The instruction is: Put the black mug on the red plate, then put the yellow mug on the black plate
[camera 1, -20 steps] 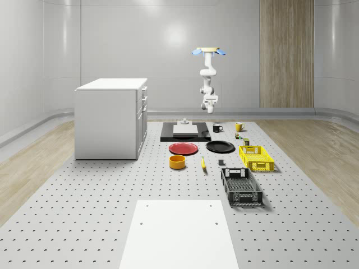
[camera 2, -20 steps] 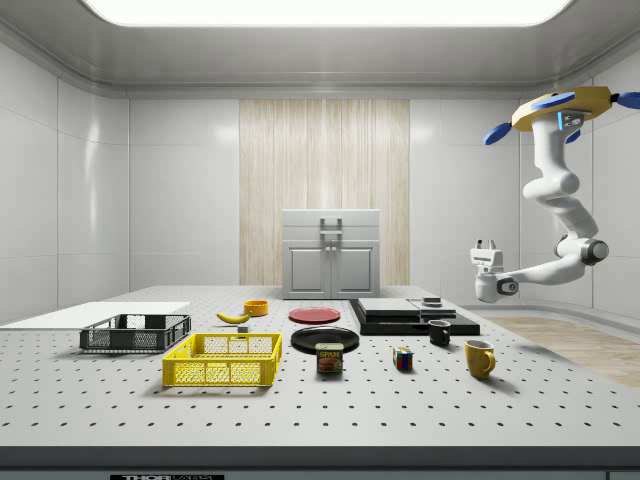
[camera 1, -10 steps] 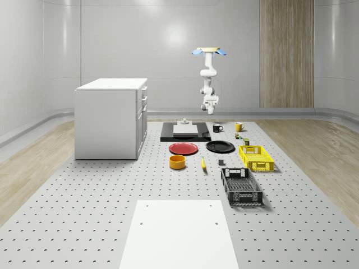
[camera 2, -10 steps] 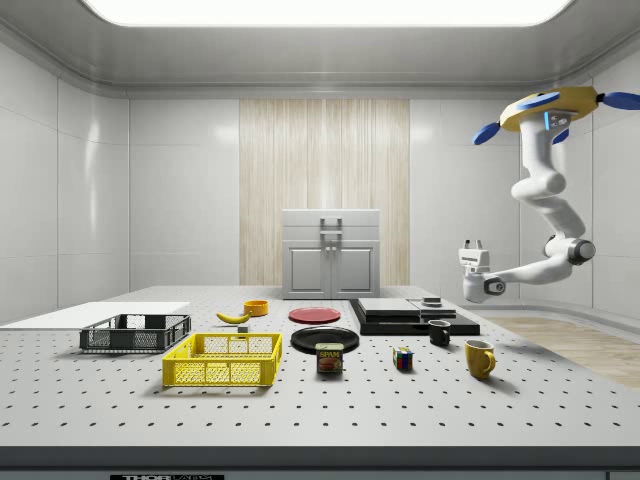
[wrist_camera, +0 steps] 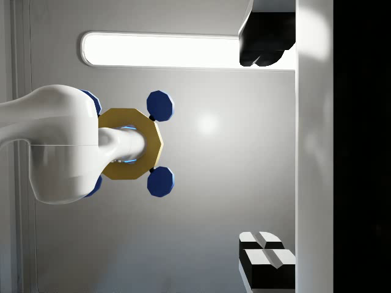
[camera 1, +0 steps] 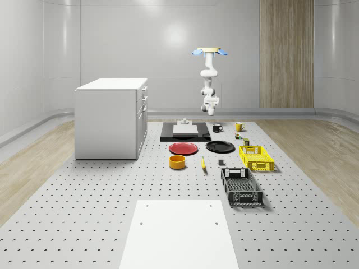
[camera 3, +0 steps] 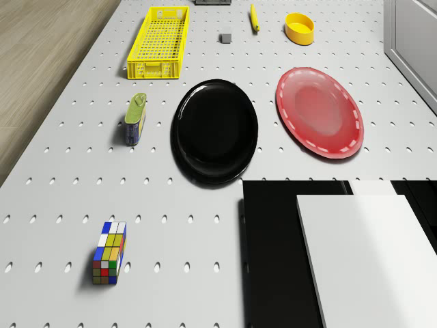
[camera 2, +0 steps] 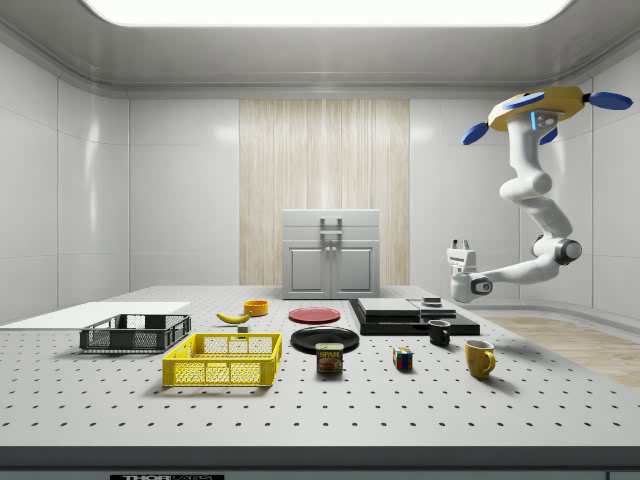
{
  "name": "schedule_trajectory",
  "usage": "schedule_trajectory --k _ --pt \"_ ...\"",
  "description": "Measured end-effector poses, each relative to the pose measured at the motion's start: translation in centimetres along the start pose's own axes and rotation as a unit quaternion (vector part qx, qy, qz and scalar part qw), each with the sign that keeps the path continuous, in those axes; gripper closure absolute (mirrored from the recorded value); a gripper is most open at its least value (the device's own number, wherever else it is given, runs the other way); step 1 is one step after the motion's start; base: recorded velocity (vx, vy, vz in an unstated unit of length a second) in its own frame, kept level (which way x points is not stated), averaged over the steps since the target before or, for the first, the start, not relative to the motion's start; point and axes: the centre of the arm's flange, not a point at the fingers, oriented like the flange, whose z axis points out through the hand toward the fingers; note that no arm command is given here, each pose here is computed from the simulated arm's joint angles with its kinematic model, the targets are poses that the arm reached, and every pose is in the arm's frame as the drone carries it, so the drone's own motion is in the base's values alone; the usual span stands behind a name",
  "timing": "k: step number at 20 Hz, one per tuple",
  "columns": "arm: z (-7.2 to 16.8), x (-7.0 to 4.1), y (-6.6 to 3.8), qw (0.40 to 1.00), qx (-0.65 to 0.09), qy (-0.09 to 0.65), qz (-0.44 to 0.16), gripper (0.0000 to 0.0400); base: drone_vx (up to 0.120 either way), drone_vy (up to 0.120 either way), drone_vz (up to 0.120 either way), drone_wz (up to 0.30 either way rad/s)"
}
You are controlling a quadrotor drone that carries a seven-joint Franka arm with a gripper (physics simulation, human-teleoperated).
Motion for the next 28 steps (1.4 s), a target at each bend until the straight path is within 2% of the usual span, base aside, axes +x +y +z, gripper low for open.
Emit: schedule_trajectory --k 11,15,19,21,23,26,28 --pt "0.1 -1.0 -0.9 0.998 -0.043 0.049 -0.001 0.0000 0.120 0.000 0.000 0.000" --pt "0.4 -2.0 -1.8 0.990 -0.094 0.102 -0.002 0.0000 0.120 0.000 0.000 0.000" --pt "1.5 -3.8 -3.6 0.961 -0.190 0.199 -0.004 0.0000 0.120 0.000 0.000 0.000" --pt "2.9 -5.0 -4.8 0.926 -0.262 0.271 -0.006 0.0000 0.020 0.000 -0.120 0.000" --pt "5.0 -6.2 -5.9 0.866 -0.349 0.357 -0.008 0.0000 0.000 0.000 -0.120 0.000" --pt "9.7 -7.2 -6.8 0.717 -0.489 0.496 -0.010 0.0000 0.000 0.000 -0.120 0.000" --pt "13.1 -6.8 -6.4 0.588 -0.569 0.575 -0.012 0.0000 0.000 0.000 -0.120 0.000"
